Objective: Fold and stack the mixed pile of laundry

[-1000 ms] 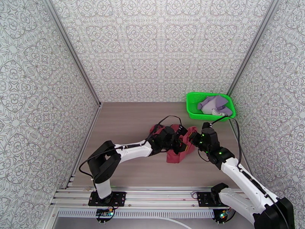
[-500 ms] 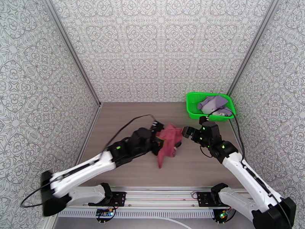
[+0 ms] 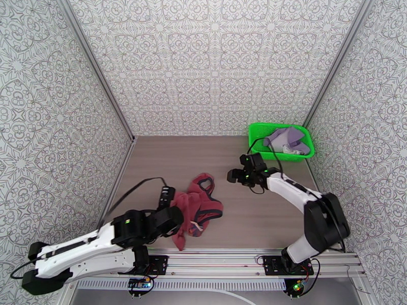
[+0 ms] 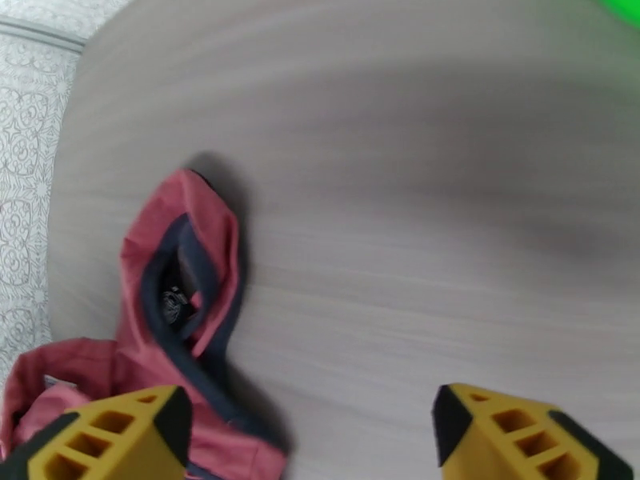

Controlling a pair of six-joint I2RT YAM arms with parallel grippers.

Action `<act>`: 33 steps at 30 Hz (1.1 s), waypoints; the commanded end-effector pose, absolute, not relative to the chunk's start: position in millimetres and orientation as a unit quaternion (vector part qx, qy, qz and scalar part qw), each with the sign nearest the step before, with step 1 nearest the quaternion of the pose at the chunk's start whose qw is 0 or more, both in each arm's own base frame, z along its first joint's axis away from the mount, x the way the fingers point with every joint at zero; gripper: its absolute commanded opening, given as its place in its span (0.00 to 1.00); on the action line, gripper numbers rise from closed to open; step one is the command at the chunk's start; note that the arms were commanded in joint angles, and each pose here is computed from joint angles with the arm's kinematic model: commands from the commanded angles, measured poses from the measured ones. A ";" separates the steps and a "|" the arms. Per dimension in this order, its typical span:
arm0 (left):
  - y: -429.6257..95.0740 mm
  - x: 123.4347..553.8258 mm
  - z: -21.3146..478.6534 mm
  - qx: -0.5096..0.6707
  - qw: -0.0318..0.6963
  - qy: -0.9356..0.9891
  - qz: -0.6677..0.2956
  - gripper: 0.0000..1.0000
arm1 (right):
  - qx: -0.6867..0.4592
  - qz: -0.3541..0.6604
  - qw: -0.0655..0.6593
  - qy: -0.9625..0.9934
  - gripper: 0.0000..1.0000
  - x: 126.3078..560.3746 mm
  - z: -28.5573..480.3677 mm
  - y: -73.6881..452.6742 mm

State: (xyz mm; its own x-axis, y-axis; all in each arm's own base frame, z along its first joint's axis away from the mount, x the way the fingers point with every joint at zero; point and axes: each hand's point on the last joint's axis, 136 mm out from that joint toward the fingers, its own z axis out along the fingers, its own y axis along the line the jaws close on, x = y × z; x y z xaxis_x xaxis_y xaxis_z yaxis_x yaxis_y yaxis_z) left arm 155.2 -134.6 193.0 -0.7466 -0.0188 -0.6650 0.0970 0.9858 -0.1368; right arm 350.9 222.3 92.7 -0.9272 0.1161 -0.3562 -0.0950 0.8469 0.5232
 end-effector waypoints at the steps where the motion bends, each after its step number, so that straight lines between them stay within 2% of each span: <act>1: -121.1 162.7 190.3 -0.015 0.374 0.925 -0.063 0.00 | -0.021 0.322 0.139 0.936 0.78 318.5 71.2 264.4; 6: -120.9 168.9 188.1 -0.009 0.373 0.927 -0.050 0.00 | -0.027 0.329 0.107 0.938 0.79 275.0 58.8 289.8; 12: -120.7 172.5 190.0 -0.004 0.374 0.926 -0.048 0.00 | 0.012 0.321 0.084 0.943 0.77 234.1 48.5 287.7; 22: -133.5 175.9 185.3 0.010 0.376 0.924 -0.067 0.00 | 0.055 0.370 0.069 0.925 0.66 224.7 43.2 322.6; 26: -138.4 178.2 187.0 0.016 0.381 0.922 -0.072 0.00 | 0.059 0.376 0.073 0.922 0.48 230.1 42.3 333.3; 27: -138.9 179.0 188.1 0.017 0.382 0.921 -0.072 0.00 | 0.059 0.378 0.074 0.921 0.40 232.1 43.0 336.0; 30: -138.4 182.3 191.5 0.018 0.388 0.919 -0.069 0.00 | 0.055 0.386 0.071 0.918 0.02 234.8 48.3 342.3; 33: -136.8 188.7 199.1 0.017 0.399 0.915 -0.067 0.00 | 0.042 0.377 0.092 0.921 0.00 239.3 68.3 338.4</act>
State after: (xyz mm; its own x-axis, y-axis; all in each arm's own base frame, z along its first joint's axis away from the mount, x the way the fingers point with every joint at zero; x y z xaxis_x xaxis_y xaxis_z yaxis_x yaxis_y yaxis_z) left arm 179.6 -132.9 186.2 -0.7121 -0.0157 -0.7019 0.0725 0.9928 -0.0957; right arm 225.2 330.9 37.4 -0.9876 0.1381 -0.0749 0.0507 0.7314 0.6801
